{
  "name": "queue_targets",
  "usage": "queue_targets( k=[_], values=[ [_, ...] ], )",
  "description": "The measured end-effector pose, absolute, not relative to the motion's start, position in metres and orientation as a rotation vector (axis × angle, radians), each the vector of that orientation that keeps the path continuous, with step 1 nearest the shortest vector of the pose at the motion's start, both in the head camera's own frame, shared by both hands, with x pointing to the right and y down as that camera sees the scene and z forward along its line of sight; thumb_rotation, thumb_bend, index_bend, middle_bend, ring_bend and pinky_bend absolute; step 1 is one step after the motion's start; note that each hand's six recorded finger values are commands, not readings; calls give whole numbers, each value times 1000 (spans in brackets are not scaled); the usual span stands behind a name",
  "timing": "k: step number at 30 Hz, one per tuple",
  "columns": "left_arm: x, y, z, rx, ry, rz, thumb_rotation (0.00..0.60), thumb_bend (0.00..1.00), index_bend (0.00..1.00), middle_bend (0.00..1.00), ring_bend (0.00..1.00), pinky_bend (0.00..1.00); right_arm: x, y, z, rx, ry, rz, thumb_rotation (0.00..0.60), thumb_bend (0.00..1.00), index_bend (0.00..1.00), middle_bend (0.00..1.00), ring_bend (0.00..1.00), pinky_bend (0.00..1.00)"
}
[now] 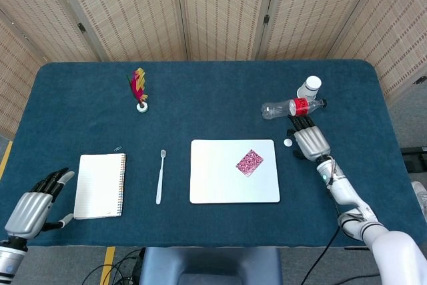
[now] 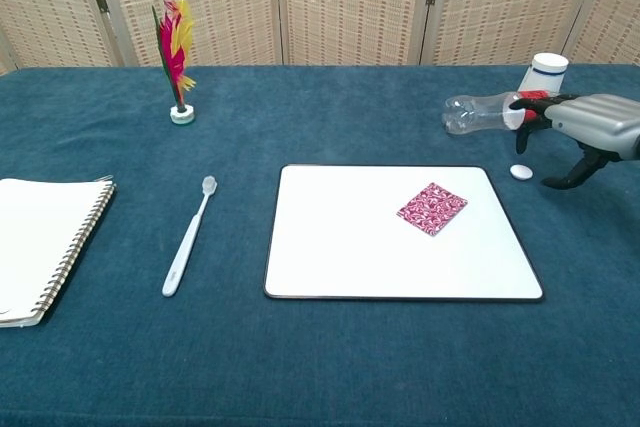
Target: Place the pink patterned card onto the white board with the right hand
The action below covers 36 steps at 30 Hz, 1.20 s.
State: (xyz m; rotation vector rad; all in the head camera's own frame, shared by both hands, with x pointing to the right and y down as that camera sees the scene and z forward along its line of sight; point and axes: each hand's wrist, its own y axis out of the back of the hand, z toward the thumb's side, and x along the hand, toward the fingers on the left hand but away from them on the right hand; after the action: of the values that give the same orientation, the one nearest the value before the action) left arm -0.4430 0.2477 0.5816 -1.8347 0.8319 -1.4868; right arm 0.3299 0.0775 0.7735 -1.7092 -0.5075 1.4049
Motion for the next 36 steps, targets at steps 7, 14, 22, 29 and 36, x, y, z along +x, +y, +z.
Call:
queue_targets(
  k=[7,14,22,29,36],
  values=[
    [-445,247,582,-1833,833,-1487,600,254,70,68,97,226,327,75,777,-1705,-509,1413,600,209,398,6,0,0],
    [-445,247,583,-1834,829,-1491,600,255,70,68,97,226,327,75,783,-1711,-501,1440,600,209,400,7,0,0],
    [-447,245,585,-1838,831,-1494,600,255,69,68,97,226,322,71,788,-1725,-500,1446,600,209,403,7,0,0],
    [-448,244,586,-1842,832,-1495,600,255,62,68,97,226,318,67,791,-1729,-492,1450,600,209,427,9,0,0],
    [-448,243,588,-1847,832,-1492,600,255,31,68,97,226,315,65,793,-1731,-484,1453,600,209,536,46,0,0]
  ],
)
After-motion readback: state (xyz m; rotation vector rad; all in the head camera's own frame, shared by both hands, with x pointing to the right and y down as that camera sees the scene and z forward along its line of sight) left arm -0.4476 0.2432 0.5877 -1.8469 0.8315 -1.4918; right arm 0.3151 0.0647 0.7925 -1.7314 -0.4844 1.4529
